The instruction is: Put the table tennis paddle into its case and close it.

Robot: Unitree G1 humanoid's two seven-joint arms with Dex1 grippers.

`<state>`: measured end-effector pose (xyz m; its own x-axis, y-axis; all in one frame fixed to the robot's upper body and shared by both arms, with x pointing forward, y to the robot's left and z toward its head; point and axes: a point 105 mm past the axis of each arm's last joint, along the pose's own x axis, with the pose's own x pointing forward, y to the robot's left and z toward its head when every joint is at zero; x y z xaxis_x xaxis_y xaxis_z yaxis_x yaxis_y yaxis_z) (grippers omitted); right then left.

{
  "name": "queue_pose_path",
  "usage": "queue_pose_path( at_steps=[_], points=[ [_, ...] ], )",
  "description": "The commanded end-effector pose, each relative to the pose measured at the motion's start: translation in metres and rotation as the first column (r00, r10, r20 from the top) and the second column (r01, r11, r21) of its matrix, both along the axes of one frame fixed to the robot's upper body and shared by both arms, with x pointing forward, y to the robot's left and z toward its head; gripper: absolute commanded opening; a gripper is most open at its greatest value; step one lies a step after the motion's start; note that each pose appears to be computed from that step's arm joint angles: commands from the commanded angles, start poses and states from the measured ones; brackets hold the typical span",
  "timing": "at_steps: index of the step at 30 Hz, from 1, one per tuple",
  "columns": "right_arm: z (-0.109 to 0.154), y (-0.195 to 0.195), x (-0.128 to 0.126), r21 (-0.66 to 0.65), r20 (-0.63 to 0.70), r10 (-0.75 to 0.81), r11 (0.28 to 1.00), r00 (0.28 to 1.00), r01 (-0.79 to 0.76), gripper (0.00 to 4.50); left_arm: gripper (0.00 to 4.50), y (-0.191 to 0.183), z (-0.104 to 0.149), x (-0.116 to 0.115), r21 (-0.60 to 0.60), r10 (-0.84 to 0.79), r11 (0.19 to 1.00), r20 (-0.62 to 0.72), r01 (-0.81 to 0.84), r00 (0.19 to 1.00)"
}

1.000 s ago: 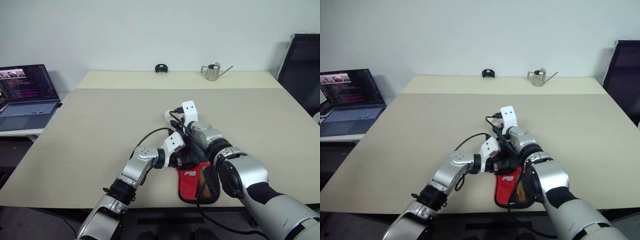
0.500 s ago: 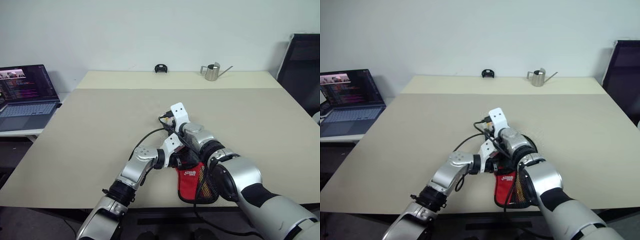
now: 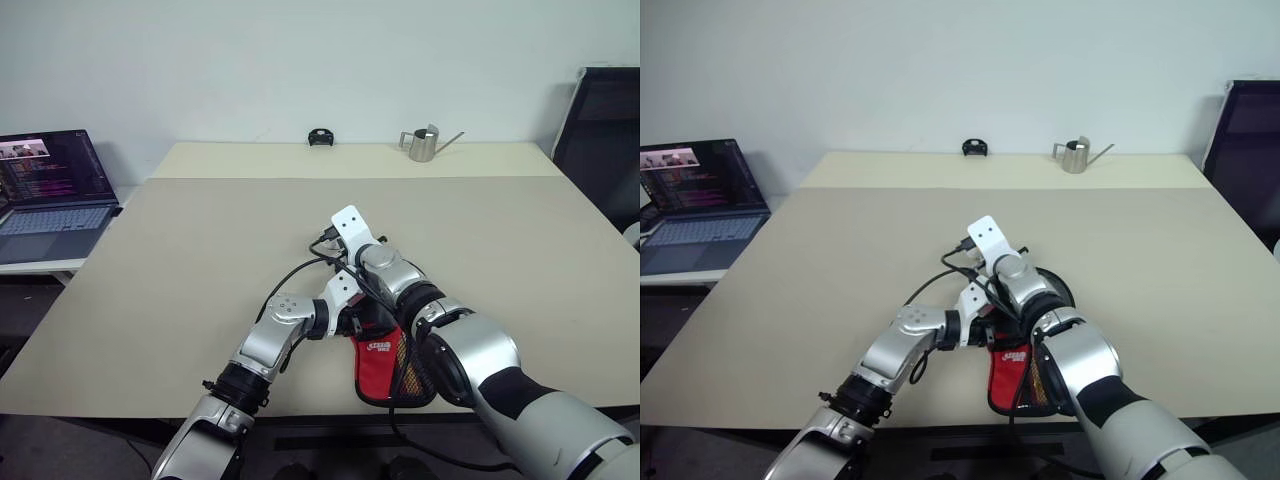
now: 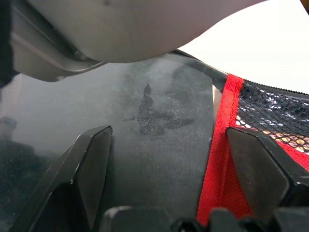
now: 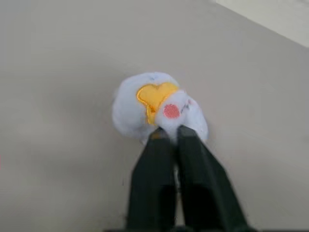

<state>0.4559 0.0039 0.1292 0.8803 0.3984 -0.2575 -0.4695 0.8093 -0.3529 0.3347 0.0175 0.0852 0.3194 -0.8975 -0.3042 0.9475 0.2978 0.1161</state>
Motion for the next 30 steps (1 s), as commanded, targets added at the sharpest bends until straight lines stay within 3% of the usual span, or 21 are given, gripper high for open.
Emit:
queue_pose_path(
  at_steps=[1, 6, 19, 30],
  points=[
    [0.013, 0.005, 0.002, -0.011, 0.055, 0.007, 1.000, 0.998, -0.007, 0.03, 4.10, 0.004, -0.015, -0.004, 0.031, 0.011, 0.999, -0.048, -0.009, 0.999],
    [0.014, -0.005, 0.006, -0.036, 0.079, -0.026, 0.999, 0.997, 0.029, 0.03, 4.10, 0.004, -0.015, -0.004, 0.032, 0.009, 0.999, -0.052, -0.007, 0.999],
    [0.017, -0.083, 0.023, -0.140, 0.146, -0.181, 0.970, 0.973, 0.201, 0.03, 4.10, 0.000, -0.020, -0.006, 0.034, -0.007, 0.999, -0.074, 0.010, 0.997],
    [0.014, -0.099, 0.024, -0.240, 0.190, -0.170, 0.947, 0.967, 0.214, 0.03, 4.10, -0.001, -0.020, -0.005, 0.039, -0.024, 0.999, -0.078, 0.027, 0.997]
  ],
)
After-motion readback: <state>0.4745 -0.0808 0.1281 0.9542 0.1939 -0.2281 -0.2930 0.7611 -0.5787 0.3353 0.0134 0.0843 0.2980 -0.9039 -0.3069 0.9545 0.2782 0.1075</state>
